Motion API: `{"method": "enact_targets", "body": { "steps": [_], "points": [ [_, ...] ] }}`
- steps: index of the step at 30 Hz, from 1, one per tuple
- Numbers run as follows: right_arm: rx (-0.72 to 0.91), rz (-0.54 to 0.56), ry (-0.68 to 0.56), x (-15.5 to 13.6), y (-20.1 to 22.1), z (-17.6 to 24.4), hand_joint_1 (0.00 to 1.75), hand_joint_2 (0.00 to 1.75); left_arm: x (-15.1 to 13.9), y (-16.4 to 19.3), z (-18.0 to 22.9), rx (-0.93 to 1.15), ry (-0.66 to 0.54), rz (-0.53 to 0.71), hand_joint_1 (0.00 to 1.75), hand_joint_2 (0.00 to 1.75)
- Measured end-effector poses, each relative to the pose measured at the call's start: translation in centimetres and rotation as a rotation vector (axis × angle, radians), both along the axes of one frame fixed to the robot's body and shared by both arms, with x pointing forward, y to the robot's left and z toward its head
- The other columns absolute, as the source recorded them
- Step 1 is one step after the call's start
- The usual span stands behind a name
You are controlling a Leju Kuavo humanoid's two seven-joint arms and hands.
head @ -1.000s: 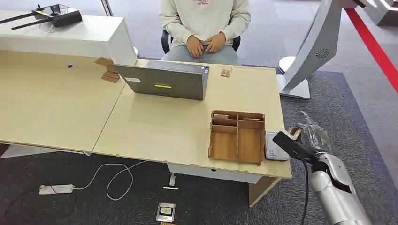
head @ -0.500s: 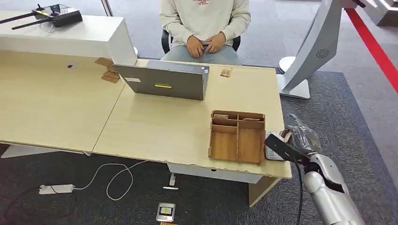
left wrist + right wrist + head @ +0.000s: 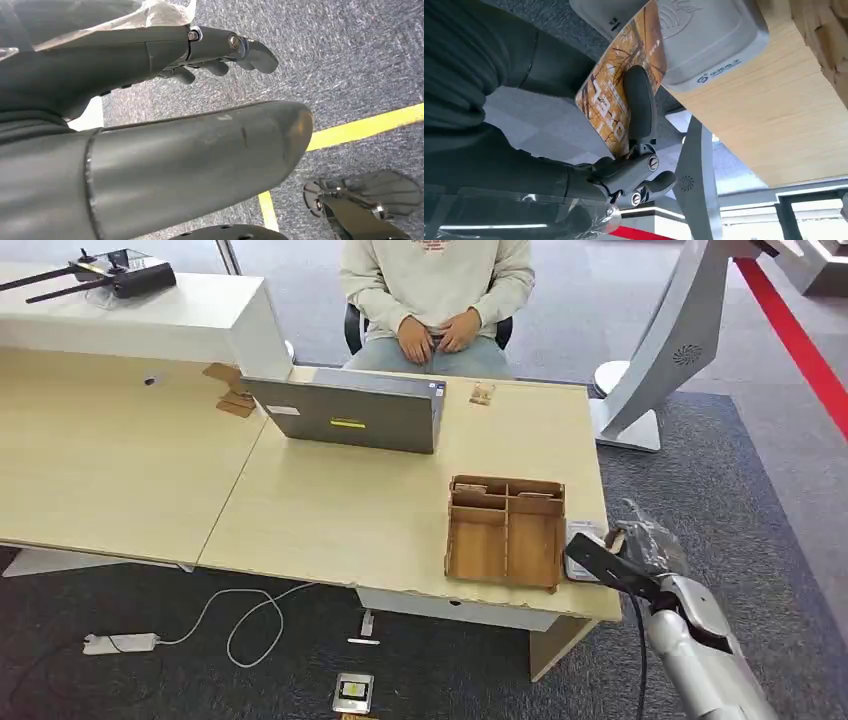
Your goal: Pass the card to the sensor for recognition and then transmit it.
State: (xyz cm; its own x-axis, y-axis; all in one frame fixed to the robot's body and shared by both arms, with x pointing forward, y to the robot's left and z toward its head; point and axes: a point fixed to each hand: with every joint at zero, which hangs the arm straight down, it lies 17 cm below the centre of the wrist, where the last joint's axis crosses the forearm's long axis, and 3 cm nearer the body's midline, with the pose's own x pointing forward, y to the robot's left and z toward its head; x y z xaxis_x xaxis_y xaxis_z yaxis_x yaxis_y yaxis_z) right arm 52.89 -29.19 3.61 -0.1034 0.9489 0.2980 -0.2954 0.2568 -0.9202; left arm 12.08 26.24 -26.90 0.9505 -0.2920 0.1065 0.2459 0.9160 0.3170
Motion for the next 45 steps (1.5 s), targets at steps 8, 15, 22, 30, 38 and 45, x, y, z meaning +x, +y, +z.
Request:
{"method": "enact_targets", "body": {
  "steps": [8, 15, 22, 30, 38, 45],
  "points": [
    [-0.009, -0.011, 0.022, -0.1, -0.7, -0.9, 1.75, 1.75, 0.0, 0.0, 0.0, 0.000, 0.000, 0.000, 0.00, 0.00],
    [0.000, -0.013, 0.023, 0.1, -0.9, -1.0, 1.75, 1.75, 0.0, -0.1, 0.0, -0.006, 0.003, -0.002, 0.00, 0.00],
    [0.110, -0.011, -0.056, 1.3, -0.3, 1.4, 1.75, 1.75, -0.1, -0.1, 0.0, -0.003, 0.003, -0.003, 0.00, 0.00],
    [0.333, -0.024, -0.286, 6.6, -0.6, 13.7, 1.75, 1.75, 0.5, 0.1, 0.0, -0.002, -0.023, -0.036, 0.00, 0.00],
    [0.425, 0.006, -0.454, 9.4, -0.7, 25.8, 1.75, 1.75, 0.7, 0.4, 0.0, -0.003, -0.032, -0.065, 0.00, 0.00],
    [0.392, 0.027, -0.502, 9.5, -0.1, 28.3, 1.75, 1.75, 0.9, 0.5, 0.0, -0.009, -0.043, -0.090, 0.00, 0.00]
  ]
}}
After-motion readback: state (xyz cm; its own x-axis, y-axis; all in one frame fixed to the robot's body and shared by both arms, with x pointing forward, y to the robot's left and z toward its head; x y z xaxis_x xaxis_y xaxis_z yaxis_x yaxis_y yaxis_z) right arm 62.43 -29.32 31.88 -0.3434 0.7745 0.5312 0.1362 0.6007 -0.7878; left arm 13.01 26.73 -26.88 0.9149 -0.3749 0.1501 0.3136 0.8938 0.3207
